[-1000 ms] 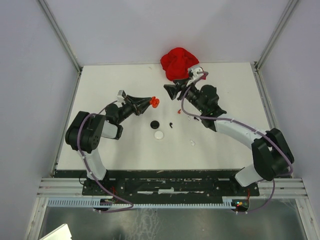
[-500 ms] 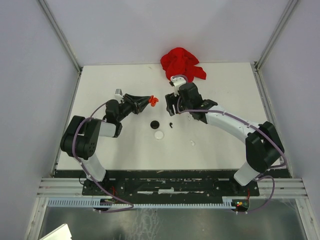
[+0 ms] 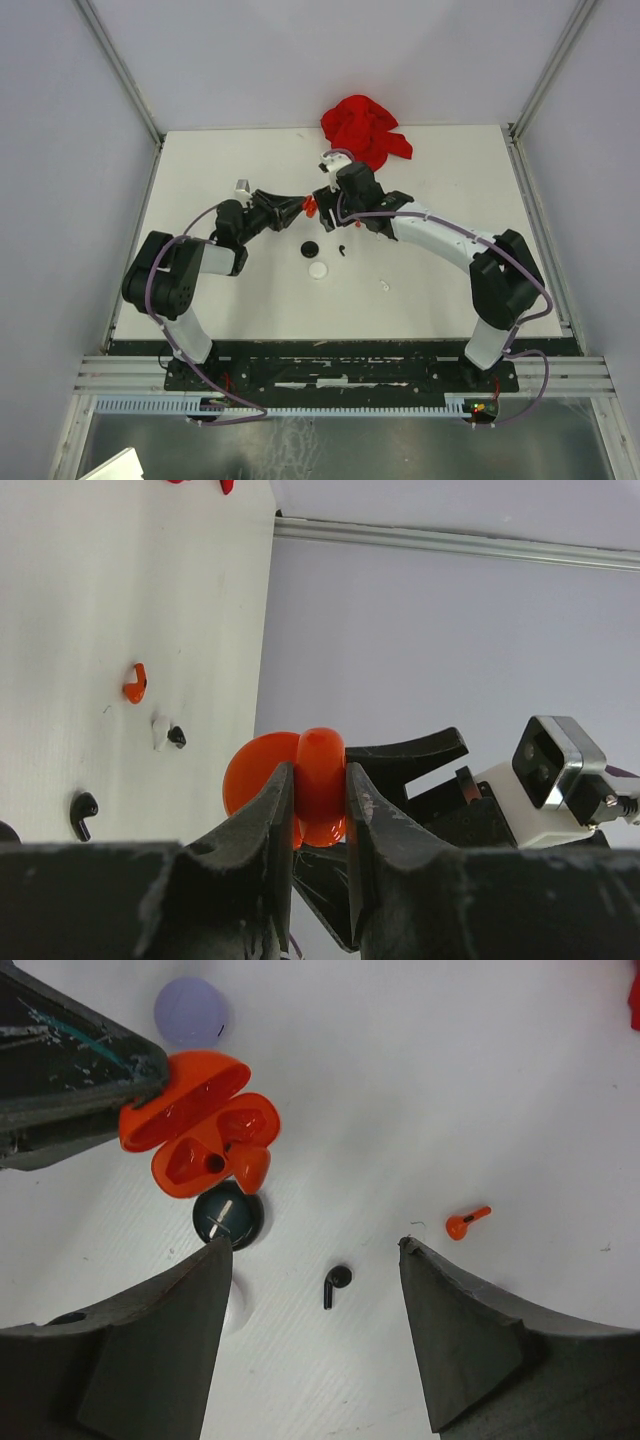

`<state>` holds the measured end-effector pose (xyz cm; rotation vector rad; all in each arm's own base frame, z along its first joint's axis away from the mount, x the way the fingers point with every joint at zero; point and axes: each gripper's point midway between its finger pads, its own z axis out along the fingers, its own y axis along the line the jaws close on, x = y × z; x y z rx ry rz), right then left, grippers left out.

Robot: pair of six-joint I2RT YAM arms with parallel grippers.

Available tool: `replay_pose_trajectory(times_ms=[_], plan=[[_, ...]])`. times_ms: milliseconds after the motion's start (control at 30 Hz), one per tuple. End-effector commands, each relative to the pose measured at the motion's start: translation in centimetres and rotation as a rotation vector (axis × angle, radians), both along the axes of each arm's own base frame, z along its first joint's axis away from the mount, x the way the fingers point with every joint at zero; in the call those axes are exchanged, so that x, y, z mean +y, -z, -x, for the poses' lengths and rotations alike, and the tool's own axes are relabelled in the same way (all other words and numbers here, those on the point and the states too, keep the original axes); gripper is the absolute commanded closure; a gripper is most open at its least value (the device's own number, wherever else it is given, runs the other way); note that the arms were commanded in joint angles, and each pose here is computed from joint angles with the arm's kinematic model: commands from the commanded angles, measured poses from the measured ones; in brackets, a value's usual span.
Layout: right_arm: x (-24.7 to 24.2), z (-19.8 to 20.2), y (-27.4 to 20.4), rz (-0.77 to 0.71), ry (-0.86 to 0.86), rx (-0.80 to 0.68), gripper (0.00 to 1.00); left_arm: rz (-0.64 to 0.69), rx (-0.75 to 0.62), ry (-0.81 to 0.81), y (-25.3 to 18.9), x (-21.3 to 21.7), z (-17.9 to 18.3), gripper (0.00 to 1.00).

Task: Insert the wireless bluetooth earbuds into the charging case
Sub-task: Place the earbud in the charging case.

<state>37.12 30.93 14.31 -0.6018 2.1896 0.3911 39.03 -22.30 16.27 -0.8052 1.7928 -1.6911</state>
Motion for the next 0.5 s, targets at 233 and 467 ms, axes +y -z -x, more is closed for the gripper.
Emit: replay_pose_trajectory(times_ms=[233, 467], plan=[[0.9, -2.7, -1.5, 0.002, 0.063, -0.055, 0.24, -0.007, -0.097, 0.029, -2.2, -0.7, 0.8, 0.97], [0.5, -3.7, -1.6, 0.005, 0.098, -0.071, 0.24, -0.008, -0.094, 0.043, -2.1, -0.9, 1.3, 0.97]])
